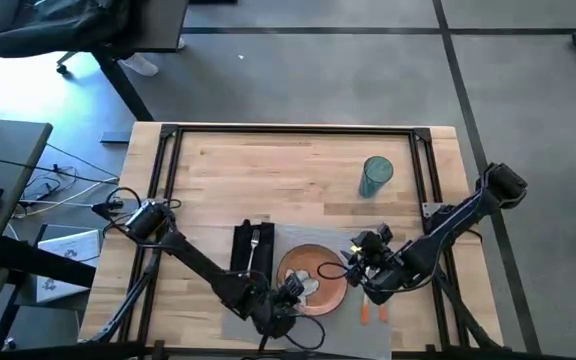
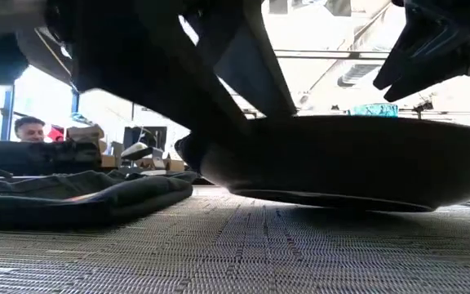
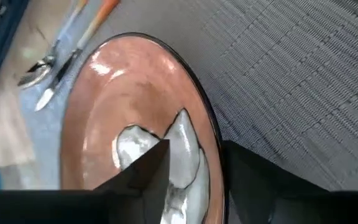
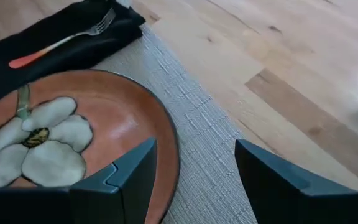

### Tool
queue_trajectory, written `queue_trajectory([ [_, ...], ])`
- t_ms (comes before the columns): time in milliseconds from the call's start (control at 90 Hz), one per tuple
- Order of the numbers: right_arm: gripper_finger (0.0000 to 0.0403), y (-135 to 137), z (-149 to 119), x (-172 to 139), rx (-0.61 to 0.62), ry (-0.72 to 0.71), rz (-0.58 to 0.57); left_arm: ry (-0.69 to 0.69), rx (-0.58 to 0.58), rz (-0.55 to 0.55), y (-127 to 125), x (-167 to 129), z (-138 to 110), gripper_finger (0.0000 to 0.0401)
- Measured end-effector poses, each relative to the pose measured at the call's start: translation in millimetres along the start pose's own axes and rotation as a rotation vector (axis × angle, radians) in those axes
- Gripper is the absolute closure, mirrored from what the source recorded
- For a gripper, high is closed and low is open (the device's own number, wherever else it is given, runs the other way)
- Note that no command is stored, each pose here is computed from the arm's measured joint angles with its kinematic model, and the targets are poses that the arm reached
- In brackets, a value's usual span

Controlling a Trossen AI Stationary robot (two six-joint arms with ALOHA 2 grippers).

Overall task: Set table place
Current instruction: Put the orange patterned plate in between the orange table knife and the black table napkin on the gray tablemat, then adjust the gray tablemat

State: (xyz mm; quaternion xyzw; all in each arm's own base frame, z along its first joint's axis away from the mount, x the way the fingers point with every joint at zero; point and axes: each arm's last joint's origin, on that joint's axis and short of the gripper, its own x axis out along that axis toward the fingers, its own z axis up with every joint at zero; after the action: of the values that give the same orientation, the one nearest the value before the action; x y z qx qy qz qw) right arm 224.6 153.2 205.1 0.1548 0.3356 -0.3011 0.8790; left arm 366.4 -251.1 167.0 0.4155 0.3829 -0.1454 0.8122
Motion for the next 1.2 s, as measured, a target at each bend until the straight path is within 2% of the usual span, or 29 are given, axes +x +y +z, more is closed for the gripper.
queue_trajectory([
  [178,0.0201,-3,3,4,0.007,0.014,-0.019,0.037,-0.038,0.028,-2,-10,6,0.0259],
  [400,0.0201,-4,7,8,0.001,0.013,-0.035,0.043,-0.093,-0.005,-7,-12,5,0.0259],
  [489,0.0201,-5,9,10,0.008,0.021,-0.036,0.094,-0.123,-0.025,-12,-15,1,0.0259],
  [600,0.0201,-6,11,17,0.029,0.107,-0.033,0.19,-0.227,-0.088,-21,-25,-7,0.0259],
  [678,0.0201,-7,11,26,0.02,0.184,-0.04,0.305,-0.327,-0.15,-29,-32,-17,0.0259],
  [756,0.0203,-9,11,39,0.005,0.278,-0.053,0.392,-0.427,-0.152,-41,-41,-28,0.0259],
  [900,0.0214,-13,9,60,-0.038,0.426,-0.079,0.399,-0.57,-0.185,-65,-60,-38,0.0259],
  [1033,0.0227,-20,12,66,-0.015,0.474,-0.123,0.36,-0.669,-0.238,-87,-66,-43,0.0259],
  [1200,0.0236,-23,14,70,0.012,0.503,-0.131,0.28,-0.742,-0.268,-104,-58,-49,0.0259],
])
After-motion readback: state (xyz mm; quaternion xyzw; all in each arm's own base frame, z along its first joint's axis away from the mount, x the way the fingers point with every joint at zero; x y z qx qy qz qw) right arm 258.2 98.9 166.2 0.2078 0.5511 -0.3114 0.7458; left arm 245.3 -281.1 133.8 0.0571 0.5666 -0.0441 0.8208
